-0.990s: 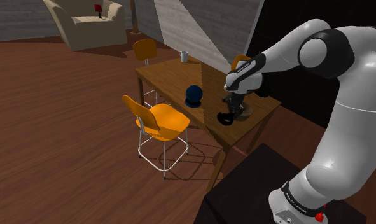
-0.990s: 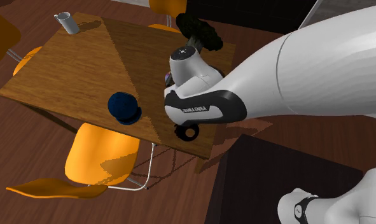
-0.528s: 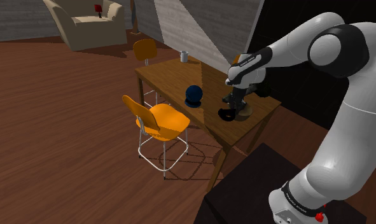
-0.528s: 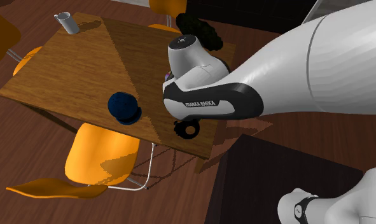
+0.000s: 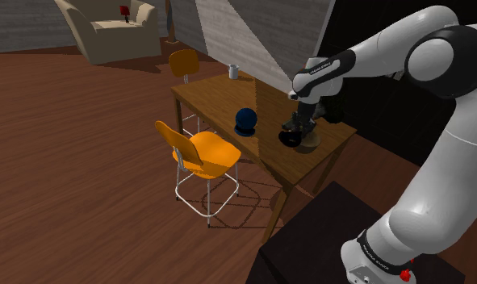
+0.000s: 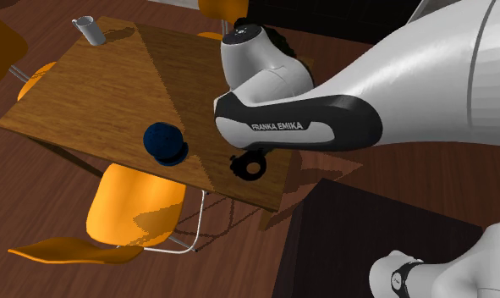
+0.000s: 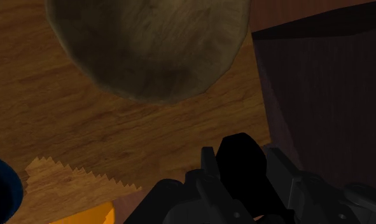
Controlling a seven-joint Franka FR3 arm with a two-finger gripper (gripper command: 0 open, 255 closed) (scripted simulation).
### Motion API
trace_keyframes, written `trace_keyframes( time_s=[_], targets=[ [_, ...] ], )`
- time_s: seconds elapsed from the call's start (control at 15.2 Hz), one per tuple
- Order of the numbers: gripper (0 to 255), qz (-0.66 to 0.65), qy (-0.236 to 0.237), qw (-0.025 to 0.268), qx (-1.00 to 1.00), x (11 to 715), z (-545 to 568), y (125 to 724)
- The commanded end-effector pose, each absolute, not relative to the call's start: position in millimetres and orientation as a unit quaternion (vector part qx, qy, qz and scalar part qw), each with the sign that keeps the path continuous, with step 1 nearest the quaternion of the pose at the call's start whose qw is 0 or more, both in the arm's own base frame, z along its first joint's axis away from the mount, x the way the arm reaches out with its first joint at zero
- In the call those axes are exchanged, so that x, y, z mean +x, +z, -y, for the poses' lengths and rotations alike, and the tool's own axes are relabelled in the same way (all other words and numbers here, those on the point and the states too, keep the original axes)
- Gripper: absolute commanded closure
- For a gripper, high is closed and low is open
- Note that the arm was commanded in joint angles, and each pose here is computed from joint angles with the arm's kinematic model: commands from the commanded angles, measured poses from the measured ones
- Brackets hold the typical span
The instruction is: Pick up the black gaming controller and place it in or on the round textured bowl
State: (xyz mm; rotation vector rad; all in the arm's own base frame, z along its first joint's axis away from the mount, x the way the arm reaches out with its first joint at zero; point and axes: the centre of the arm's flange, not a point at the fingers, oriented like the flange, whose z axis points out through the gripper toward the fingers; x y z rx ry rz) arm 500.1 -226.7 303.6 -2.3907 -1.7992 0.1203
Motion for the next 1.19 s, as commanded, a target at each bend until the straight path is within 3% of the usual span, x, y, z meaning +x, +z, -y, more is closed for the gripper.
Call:
trace_keyframes(
  time_s=[0.0, 1.12],
  targets=[
    [255, 0.599, 0.04, 0.074, -0.796, 500, 227, 315],
    [255, 0.599, 0.04, 0.074, -0.796, 512, 390, 318]
  ],
)
